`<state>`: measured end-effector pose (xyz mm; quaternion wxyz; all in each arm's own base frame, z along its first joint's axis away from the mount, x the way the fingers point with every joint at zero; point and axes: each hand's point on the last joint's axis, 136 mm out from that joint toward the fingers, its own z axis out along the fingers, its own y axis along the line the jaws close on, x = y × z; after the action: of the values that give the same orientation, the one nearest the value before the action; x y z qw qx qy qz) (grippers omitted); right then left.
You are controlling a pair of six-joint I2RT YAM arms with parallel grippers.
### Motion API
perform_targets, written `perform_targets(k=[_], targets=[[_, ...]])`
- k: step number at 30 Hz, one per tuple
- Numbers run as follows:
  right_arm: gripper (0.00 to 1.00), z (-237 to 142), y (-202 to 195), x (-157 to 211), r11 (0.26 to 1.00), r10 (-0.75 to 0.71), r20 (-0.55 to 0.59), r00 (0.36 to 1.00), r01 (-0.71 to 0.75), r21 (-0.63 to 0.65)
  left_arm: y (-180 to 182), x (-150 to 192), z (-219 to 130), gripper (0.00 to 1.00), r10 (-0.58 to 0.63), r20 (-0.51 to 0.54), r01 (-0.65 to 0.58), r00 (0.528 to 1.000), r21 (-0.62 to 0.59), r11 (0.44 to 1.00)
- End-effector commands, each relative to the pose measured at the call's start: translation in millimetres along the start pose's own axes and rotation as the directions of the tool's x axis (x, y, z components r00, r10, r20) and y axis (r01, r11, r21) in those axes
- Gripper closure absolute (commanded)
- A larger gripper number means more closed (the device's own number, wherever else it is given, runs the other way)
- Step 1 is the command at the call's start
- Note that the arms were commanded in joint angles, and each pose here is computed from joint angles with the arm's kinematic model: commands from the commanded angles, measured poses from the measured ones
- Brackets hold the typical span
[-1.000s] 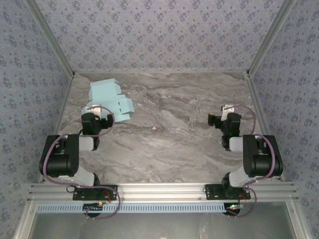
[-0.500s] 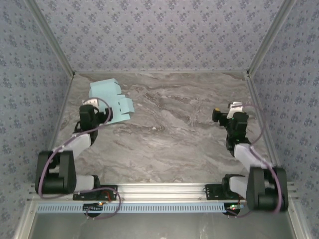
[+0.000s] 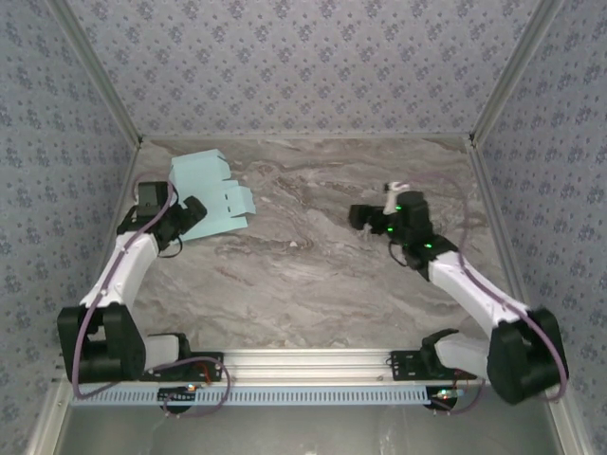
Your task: Fold the paper box
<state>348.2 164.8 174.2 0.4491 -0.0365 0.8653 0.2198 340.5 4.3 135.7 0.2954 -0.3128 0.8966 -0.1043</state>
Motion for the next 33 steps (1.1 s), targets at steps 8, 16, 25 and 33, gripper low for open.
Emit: perform_targets(k=[8,16,25,33], targets=[[0.01,102,133,31,0.984,-0.064,-0.203,0.977,0.028,-0.176,-33,-47,54,0.01,-0.074,-0.057,0.072,0.996,-0.027,0.997],[0.01,112,143,43,0.988,-0.057,-0.247,0.967,0.02,-0.15,-52,-79,125,0.01,0.006,-0.113,-0.017,0.994,-0.092,0.996],[0.0,88,120,76,0.991,-0.054,-0.317,0.947,0.013,-0.13,-106,16,157,0.01,0.013,-0.355,0.024,0.935,0.099,0.995],[0.0,62,84,86,0.982,0.106,-0.364,0.925,-0.155,-0.106,-144,129,115,0.01,0.21,-0.437,-0.118,0.875,0.227,0.967]])
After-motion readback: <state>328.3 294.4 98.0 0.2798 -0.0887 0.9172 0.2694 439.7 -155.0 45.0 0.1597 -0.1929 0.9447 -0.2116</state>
